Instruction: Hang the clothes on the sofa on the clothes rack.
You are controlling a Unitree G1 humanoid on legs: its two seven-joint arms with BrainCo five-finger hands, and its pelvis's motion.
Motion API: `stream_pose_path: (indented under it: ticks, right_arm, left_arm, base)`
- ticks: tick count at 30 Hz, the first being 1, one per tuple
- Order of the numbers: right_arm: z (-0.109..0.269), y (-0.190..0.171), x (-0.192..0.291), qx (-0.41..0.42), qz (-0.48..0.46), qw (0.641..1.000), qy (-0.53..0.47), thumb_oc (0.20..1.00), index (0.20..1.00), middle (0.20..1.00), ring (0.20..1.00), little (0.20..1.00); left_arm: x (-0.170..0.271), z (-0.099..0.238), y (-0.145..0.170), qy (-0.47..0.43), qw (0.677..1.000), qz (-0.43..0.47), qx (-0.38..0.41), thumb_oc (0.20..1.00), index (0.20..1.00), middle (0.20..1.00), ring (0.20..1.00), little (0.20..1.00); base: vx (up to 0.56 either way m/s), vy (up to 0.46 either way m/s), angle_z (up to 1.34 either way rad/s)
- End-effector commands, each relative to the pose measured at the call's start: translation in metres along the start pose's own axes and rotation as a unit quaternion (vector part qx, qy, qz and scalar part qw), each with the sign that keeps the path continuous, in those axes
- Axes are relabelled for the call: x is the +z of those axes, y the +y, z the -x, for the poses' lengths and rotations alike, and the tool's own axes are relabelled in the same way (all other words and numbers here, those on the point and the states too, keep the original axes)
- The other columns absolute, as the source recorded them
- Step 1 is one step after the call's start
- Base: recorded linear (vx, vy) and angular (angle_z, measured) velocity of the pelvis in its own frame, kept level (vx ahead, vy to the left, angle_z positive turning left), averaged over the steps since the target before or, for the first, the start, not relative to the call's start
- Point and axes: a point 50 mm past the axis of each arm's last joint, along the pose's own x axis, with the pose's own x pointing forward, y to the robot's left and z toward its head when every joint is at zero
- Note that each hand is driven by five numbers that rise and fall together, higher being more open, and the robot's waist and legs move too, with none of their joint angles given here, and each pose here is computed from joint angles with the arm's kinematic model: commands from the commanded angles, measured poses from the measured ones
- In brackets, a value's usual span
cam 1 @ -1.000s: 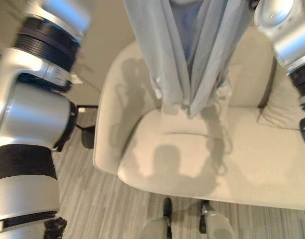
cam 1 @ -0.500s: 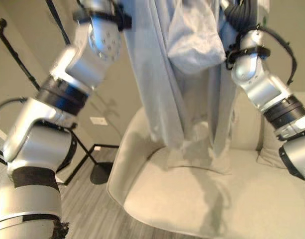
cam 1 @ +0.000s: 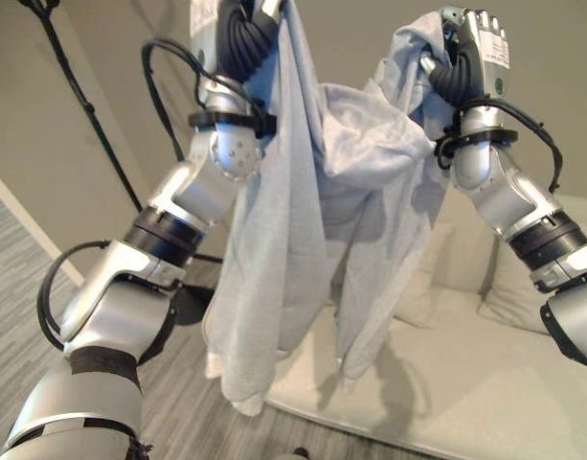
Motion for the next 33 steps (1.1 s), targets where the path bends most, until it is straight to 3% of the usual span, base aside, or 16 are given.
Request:
stream_pose_path:
  ticks: [1,11,14,21,33]
  right_arm:
    - [-0.02,-0.028,0.012,-0.064,0.017,0.997,-0.045,0.2,0.2,0.2,0.2,0.2]
    - [-0.012,-0.033,0.006,-0.074,0.055,0.994,-0.053,0.2,0.2,0.2,0.2,0.2]
    - [0.005,-0.03,-0.011,-0.063,0.065,0.996,-0.012,0.2,0.2,0.2,0.2,0.2]
    - [0.006,-0.019,-0.008,-0.06,0.038,0.997,0.011,0.2,0.2,0.2,0.2,0.2]
    - [-0.005,-0.019,-0.007,-0.044,0.05,0.998,0.001,0.2,0.2,0.2,0.2,0.2]
  left_arm:
    - [0.007,-0.019,0.019,-0.017,0.998,0.005,0.053,0.2,0.2,0.2,0.2,0.2]
    - [0.007,-0.004,0.0,-0.017,0.999,0.016,0.026,0.2,0.2,0.2,0.2,0.2]
    - [0.011,-0.005,-0.008,-0.011,1.0,0.022,0.009,0.2,0.2,0.2,0.2,0.2]
    - [0.004,-0.008,0.008,-0.024,0.999,-0.039,0.015,0.2,0.2,0.2,0.2,0.2]
    - [-0.023,-0.006,0.02,0.028,0.997,-0.067,0.021,0.2,0.2,0.2,0.2,0.2]
  base:
    - [-0.03,0.221,0.0]
    - [0.03,0.413,-0.08]
    - [0.03,0.756,0.01]
    - [-0.15,0.494,-0.42]
    - [-0.11,0.106,-0.04]
